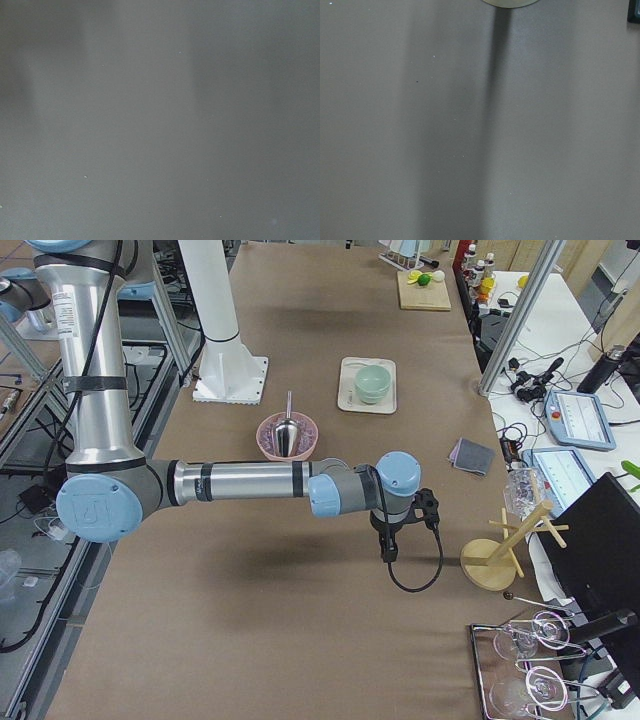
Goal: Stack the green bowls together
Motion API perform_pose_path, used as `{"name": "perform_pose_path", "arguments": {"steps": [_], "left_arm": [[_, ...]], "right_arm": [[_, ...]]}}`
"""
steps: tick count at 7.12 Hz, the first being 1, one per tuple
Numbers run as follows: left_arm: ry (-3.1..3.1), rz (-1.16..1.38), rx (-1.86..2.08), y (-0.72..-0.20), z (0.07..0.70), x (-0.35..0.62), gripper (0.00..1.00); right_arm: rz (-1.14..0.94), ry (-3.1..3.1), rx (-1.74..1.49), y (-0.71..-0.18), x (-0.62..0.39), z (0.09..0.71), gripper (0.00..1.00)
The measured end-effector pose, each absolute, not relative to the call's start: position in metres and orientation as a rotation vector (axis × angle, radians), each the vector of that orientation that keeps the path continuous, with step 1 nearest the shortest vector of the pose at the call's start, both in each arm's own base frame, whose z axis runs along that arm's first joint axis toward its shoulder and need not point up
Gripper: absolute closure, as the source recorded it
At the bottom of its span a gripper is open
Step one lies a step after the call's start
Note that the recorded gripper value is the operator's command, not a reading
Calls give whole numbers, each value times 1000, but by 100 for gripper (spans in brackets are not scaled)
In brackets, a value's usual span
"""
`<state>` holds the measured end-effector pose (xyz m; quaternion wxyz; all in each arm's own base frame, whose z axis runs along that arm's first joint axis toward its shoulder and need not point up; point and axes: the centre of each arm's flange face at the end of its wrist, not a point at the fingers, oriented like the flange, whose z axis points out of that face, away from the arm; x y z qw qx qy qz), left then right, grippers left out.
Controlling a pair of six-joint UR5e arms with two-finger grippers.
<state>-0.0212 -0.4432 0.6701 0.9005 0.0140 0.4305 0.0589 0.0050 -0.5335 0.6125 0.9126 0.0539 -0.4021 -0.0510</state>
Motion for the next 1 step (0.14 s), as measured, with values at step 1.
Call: {"name": "perform_pose_path", "arguments": {"steps": [1], "left_arm": [[890, 121, 28, -443, 671, -21, 1]], "right_arm": [[-105, -828, 111, -533, 5, 613, 0]]}}
